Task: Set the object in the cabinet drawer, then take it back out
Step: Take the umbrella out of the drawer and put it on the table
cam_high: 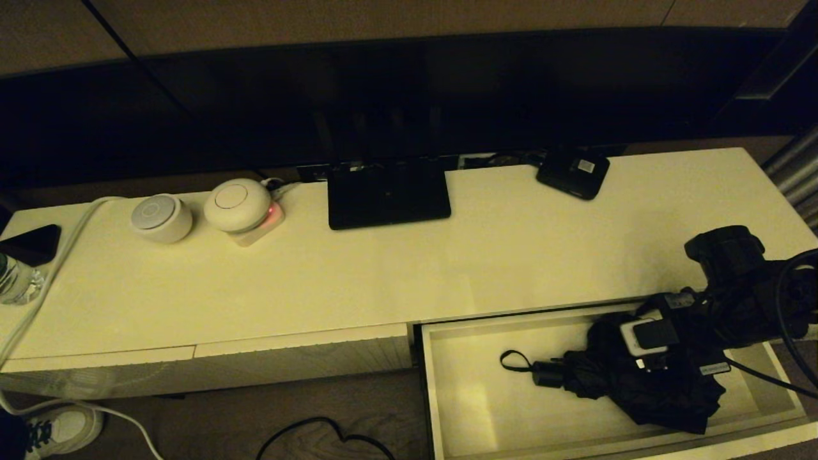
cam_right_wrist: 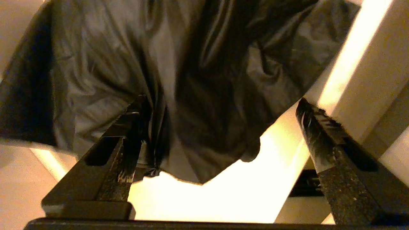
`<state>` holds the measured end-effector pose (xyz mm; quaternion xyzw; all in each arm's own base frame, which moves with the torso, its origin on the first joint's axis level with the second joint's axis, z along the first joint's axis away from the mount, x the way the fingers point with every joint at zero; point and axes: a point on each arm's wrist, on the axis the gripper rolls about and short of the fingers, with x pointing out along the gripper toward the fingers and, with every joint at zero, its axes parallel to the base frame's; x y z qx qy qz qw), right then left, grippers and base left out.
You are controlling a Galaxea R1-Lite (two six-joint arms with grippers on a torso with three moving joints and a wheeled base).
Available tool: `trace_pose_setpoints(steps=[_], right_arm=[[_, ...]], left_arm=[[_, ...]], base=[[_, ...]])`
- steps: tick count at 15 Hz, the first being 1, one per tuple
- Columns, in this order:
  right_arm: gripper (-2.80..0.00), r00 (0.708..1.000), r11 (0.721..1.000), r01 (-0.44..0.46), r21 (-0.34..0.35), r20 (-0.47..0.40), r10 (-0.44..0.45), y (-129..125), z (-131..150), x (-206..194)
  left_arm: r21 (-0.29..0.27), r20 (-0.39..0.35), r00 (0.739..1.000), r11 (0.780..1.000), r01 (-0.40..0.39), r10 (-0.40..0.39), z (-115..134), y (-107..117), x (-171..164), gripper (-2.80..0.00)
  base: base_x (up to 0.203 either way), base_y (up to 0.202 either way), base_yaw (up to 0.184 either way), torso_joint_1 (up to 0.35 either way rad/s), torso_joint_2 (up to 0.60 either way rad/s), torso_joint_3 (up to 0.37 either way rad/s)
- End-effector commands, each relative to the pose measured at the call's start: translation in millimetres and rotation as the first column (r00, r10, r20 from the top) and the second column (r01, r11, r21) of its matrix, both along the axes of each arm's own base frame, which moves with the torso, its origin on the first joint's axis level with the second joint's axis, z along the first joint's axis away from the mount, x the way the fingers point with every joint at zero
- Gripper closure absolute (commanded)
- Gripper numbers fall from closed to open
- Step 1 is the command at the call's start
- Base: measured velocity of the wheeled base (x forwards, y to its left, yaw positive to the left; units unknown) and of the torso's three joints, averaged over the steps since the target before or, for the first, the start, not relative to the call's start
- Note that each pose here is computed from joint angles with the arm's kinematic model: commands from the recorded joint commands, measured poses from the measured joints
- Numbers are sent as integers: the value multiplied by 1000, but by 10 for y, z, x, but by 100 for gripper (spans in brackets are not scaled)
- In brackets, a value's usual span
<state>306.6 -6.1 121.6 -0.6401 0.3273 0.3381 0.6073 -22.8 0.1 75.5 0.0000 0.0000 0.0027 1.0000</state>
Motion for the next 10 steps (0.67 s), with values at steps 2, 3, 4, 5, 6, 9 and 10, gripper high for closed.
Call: trace_pose_setpoints(steps=[2, 3, 4, 5, 6, 9, 10], right_arm=[[-280, 1000, 1000, -4, -4, 1, 4, -12, -62, 120], [-280, 1000, 1000, -3, -4, 1, 3, -12, -69, 138], [-280, 1000, 1000, -2, -3, -3, 2, -12, -82, 143], [-280, 1000, 1000, -2, -3, -10, 2, -12, -100, 141], [-280, 1000, 1000, -3, -3, -18, 3, -12, -125, 137], [-280, 1000, 1000, -2, -2, -8, 2, -8, -193, 159], [-280, 1000, 1000, -2, -2, -8, 2, -8, -193, 159]], left_arm=[[0, -3, 1000, 1000, -1, 1, -9, 0, 2, 0], [0, -3, 1000, 1000, -1, 1, -9, 0, 2, 0], [0, -3, 1000, 1000, -1, 1, -9, 0, 2, 0], [0, -3, 1000, 1000, -1, 1, -9, 0, 2, 0], [0, -3, 1000, 1000, -1, 1, -9, 0, 2, 0], [0, -3, 1000, 1000, -1, 1, -9, 0, 2, 0], [0, -3, 1000, 1000, -1, 1, -9, 0, 2, 0]], base=[[0, 0, 0, 0, 0, 0], [0, 0, 0, 0, 0, 0], [0, 0, 0, 0, 0, 0], [0, 0, 0, 0, 0, 0], [0, 0, 0, 0, 0, 0], [0, 0, 0, 0, 0, 0], [0, 0, 0, 0, 0, 0]])
